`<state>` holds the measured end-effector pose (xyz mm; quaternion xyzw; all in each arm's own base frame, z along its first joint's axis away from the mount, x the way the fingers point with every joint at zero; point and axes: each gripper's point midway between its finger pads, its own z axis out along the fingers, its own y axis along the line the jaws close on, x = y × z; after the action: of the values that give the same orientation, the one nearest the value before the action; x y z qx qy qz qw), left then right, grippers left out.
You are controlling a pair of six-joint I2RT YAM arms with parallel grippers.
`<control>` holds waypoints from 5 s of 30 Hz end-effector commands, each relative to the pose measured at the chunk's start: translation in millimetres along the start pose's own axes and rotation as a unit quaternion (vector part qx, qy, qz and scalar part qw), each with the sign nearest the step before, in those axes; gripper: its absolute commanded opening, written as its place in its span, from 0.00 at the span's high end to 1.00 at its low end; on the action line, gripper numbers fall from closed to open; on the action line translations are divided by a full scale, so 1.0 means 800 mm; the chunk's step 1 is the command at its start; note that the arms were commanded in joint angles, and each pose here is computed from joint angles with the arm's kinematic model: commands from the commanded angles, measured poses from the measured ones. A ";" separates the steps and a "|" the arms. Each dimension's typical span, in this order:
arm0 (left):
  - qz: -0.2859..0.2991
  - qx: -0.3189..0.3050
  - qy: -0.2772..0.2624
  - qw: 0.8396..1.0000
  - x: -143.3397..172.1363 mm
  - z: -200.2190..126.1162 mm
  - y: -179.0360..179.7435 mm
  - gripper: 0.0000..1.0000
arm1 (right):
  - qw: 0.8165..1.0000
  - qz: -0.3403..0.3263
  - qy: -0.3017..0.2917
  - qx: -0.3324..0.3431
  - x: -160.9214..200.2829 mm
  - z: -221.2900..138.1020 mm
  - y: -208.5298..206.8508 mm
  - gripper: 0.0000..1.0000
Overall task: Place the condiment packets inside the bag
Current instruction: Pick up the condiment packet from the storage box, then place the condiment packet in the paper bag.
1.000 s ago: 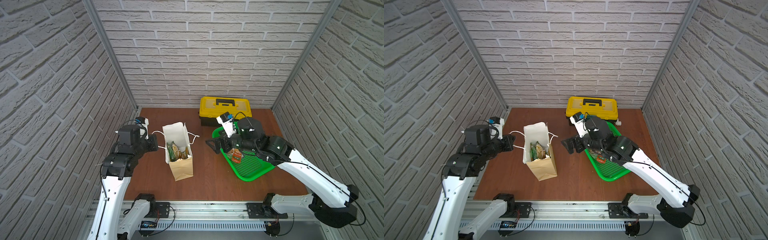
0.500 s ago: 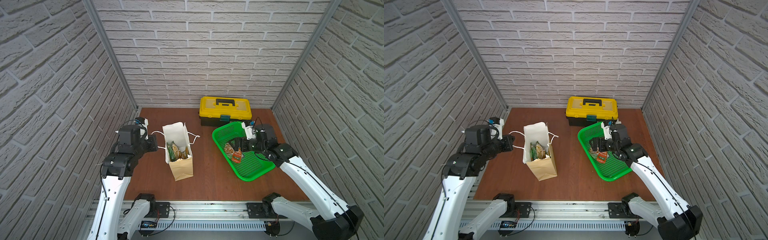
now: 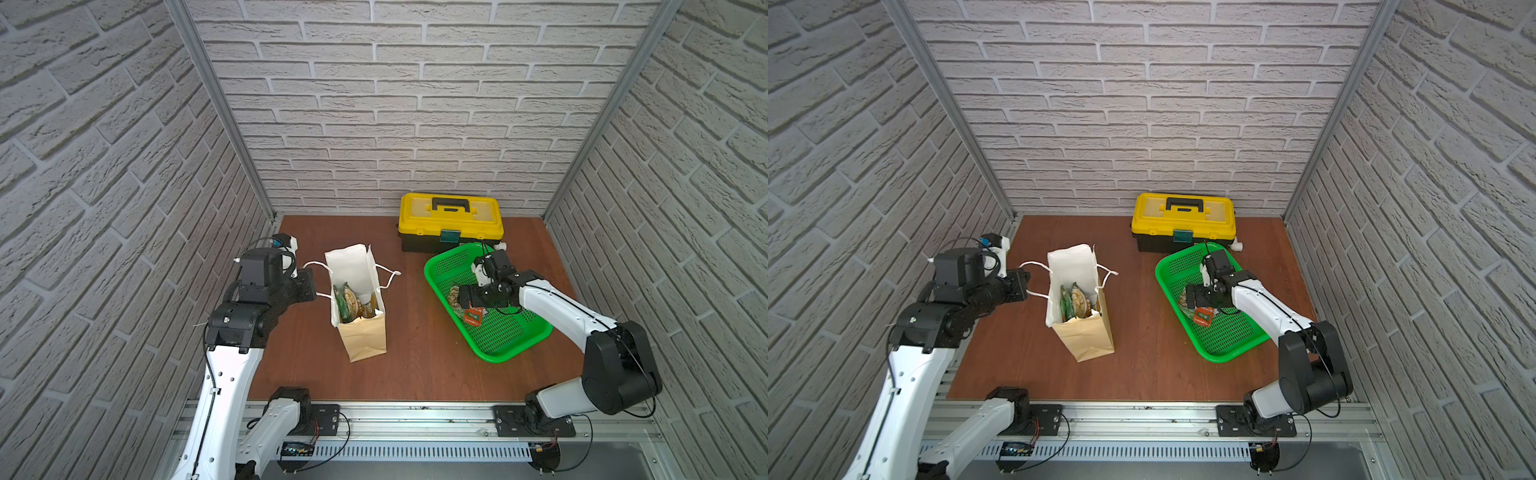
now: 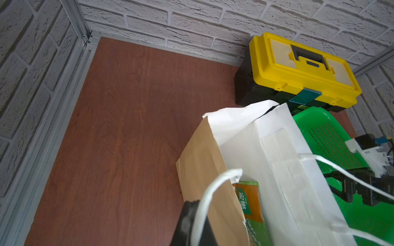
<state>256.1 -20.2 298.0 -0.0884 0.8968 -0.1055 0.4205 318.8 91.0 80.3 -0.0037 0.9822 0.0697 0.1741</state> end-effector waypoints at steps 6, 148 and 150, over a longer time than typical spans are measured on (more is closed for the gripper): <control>0.006 -0.001 -0.012 1.000 -0.012 0.001 0.000 0.93 | 0.993 -0.091 0.050 0.057 0.003 0.036 0.021 0.00; -0.027 -0.039 0.007 0.999 -0.017 0.014 0.031 0.94 | 0.813 -0.276 -0.286 -0.426 -0.059 -0.428 0.424 0.97; -0.027 -0.039 0.007 0.999 -0.016 0.014 0.031 0.94 | 0.816 -0.276 -0.270 -0.431 -0.055 -0.417 0.434 0.97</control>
<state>270.1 5.2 290.2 -0.1275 0.9066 -0.0792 0.3944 243.0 374.2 433.5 -0.3232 0.7500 0.3959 0.4199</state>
